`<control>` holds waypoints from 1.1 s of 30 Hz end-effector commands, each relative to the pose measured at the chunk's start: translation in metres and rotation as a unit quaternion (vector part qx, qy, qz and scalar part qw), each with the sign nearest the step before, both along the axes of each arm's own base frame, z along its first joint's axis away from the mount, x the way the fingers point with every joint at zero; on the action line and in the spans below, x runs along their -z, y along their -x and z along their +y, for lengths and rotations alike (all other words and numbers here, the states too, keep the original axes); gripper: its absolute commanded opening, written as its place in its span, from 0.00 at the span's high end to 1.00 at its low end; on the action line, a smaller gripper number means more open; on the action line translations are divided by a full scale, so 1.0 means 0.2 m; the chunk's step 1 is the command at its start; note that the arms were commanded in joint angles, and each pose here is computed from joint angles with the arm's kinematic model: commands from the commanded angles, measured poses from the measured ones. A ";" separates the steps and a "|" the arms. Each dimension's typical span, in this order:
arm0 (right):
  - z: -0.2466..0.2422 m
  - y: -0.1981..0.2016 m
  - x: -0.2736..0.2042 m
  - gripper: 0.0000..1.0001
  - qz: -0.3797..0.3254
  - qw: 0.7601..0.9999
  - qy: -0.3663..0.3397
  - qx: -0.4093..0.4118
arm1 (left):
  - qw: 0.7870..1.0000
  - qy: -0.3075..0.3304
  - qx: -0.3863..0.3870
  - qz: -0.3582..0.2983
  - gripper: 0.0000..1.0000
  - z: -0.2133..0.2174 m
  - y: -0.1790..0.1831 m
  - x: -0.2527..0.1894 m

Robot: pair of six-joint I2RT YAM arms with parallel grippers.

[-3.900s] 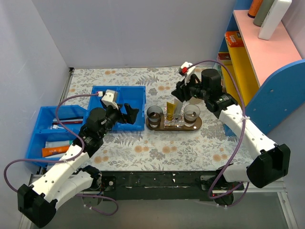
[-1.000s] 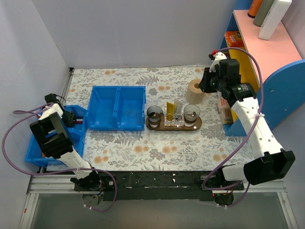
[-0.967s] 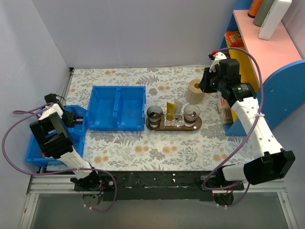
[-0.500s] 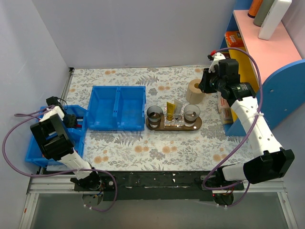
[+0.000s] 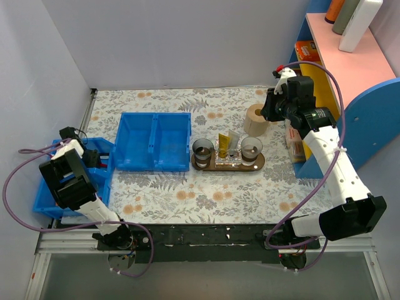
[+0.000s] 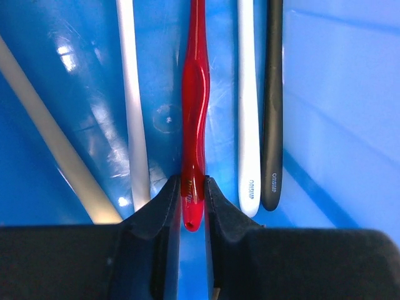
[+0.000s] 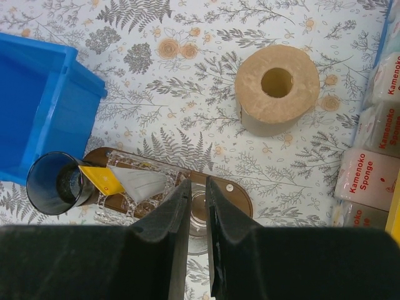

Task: Prepare toiletry sets of a toothbrush and toothpaste on the tray

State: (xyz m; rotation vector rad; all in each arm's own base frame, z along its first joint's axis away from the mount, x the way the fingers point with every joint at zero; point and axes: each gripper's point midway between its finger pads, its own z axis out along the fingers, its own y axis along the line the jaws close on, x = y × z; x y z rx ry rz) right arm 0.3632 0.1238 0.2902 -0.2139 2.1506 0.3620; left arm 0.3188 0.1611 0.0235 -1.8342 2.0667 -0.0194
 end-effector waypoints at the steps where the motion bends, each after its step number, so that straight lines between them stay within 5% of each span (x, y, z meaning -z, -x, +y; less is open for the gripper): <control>1: 0.00 -0.03 -0.13 0.78 -0.039 0.999 -0.004 0.003 | 0.999 0.002 -0.004 0.036 0.95 0.01 0.10 0.08; 12: 0.01 -0.03 -0.18 0.78 -0.055 0.998 -0.009 -0.011 | 0.997 -0.063 -0.003 -0.050 1.00 0.13 -0.07 -0.30; 33: 0.02 0.04 -0.25 0.78 -0.078 0.996 -0.022 -0.026 | 0.978 -0.143 0.031 -0.146 1.00 0.06 -0.10 -0.73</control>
